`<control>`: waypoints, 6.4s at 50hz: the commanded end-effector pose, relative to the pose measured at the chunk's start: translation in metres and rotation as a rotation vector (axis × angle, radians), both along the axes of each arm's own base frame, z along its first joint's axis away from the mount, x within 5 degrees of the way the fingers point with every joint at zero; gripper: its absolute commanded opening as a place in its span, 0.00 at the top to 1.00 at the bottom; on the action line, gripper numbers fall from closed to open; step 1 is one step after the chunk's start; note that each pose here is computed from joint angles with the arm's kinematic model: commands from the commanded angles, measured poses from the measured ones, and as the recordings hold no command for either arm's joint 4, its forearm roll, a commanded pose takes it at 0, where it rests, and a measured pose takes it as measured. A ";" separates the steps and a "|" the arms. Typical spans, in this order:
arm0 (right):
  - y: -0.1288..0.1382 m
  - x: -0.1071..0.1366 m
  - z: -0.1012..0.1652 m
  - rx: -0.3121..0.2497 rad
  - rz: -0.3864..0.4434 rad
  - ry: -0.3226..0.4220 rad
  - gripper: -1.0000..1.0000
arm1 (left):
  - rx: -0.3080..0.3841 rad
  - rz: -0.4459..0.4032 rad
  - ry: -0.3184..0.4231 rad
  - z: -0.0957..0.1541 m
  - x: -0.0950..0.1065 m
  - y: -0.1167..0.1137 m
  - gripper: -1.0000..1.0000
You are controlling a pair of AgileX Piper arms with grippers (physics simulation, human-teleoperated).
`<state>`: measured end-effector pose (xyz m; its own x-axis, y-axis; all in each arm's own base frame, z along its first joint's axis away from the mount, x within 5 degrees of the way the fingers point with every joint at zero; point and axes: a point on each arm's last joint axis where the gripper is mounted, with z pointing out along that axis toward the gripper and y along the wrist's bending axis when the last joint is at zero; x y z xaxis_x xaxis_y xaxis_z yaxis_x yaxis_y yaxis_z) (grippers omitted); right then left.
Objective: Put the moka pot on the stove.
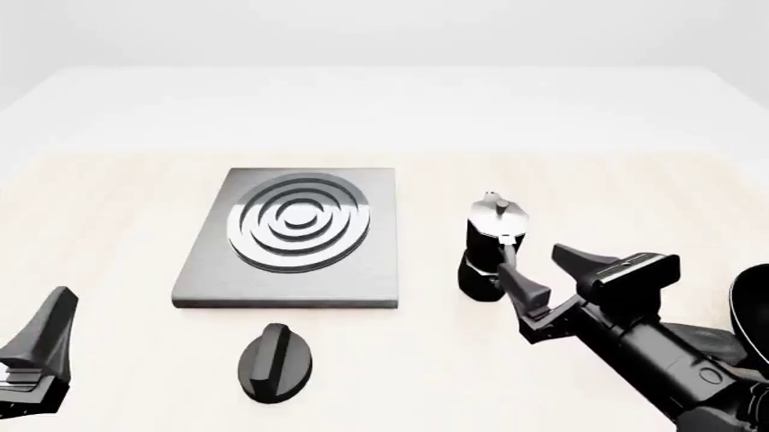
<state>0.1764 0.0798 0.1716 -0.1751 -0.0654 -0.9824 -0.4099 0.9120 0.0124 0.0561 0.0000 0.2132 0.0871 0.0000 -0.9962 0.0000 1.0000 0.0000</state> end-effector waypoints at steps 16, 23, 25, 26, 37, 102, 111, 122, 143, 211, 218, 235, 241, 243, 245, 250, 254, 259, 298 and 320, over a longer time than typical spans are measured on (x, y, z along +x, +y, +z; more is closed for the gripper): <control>0.009 0.011 -0.016 -0.001 0.013 0.030 0.00 | 0.000 0.000 0.000 0.000 0.000 0.000 0.00; 0.009 0.013 -0.019 -0.002 0.013 0.038 0.00 | 0.000 0.000 0.000 0.000 0.000 0.000 0.00; 0.010 0.014 -0.022 -0.005 0.014 0.045 0.00 | 0.000 0.000 0.000 0.000 0.000 0.000 0.00; 0.010 0.014 -0.023 -0.004 0.013 0.045 0.00 | 0.000 0.000 0.000 0.000 0.000 0.000 0.00; 0.011 0.015 -0.027 0.002 0.015 0.055 0.00 | 0.000 0.000 0.000 0.000 0.000 0.000 0.00; 0.015 0.016 -0.036 0.033 0.018 0.066 1.00 | 0.000 0.000 0.000 0.000 0.000 0.000 0.00; 0.015 0.016 -0.036 0.034 0.019 0.066 1.00 | 0.000 0.000 0.000 0.000 0.000 0.000 0.00; 0.015 0.015 -0.035 0.035 0.021 0.063 1.00 | 0.000 0.000 0.000 0.000 0.000 0.000 0.00; 0.010 -0.004 0.001 0.048 0.047 0.002 1.00 | 0.000 0.000 0.000 0.000 0.000 0.000 0.00; 0.020 0.001 0.127 0.063 0.090 -0.213 1.00 | 0.000 0.000 0.000 0.000 0.000 0.000 0.00; 0.028 0.012 0.129 0.063 0.096 -0.213 1.00 | 0.000 0.000 0.000 0.000 0.000 0.000 0.00; 0.043 0.042 0.129 0.065 0.089 -0.211 1.00 | 0.000 0.000 0.000 0.000 0.000 0.000 0.00; 0.046 0.049 0.130 0.063 0.088 -0.211 1.00 | 0.000 0.000 0.000 0.000 0.000 0.000 0.00; 0.048 0.052 0.131 0.062 0.087 -0.212 1.00 | 0.000 0.000 0.000 0.000 0.000 0.000 0.00; 0.050 0.055 0.132 0.061 0.090 -0.213 1.00 | 0.000 0.000 0.000 0.000 0.000 0.000 0.00; 0.057 0.063 0.129 0.058 0.097 -0.212 1.00 | 0.000 0.000 0.000 0.000 0.000 0.000 0.00; 0.061 0.071 0.126 0.057 0.097 -0.207 1.00 | 0.000 0.000 0.000 0.000 0.000 0.000 0.00; 0.068 0.078 0.127 0.053 0.106 -0.204 1.00 | 0.000 0.000 0.000 0.000 0.000 0.000 0.00; 0.135 0.137 0.117 0.044 0.179 -0.180 1.00 | 0.000 0.000 0.000 0.000 0.000 0.000 0.00; 0.166 0.162 0.097 0.050 0.207 -0.141 1.00 | 0.000 0.000 0.000 0.000 0.000 0.000 0.00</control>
<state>0.3296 0.2333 0.2694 -0.0270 -0.0528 -0.9982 -0.5787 0.8151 -0.0274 0.0561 0.0000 0.2132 0.0871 0.0000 -0.9962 0.0000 1.0000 0.0000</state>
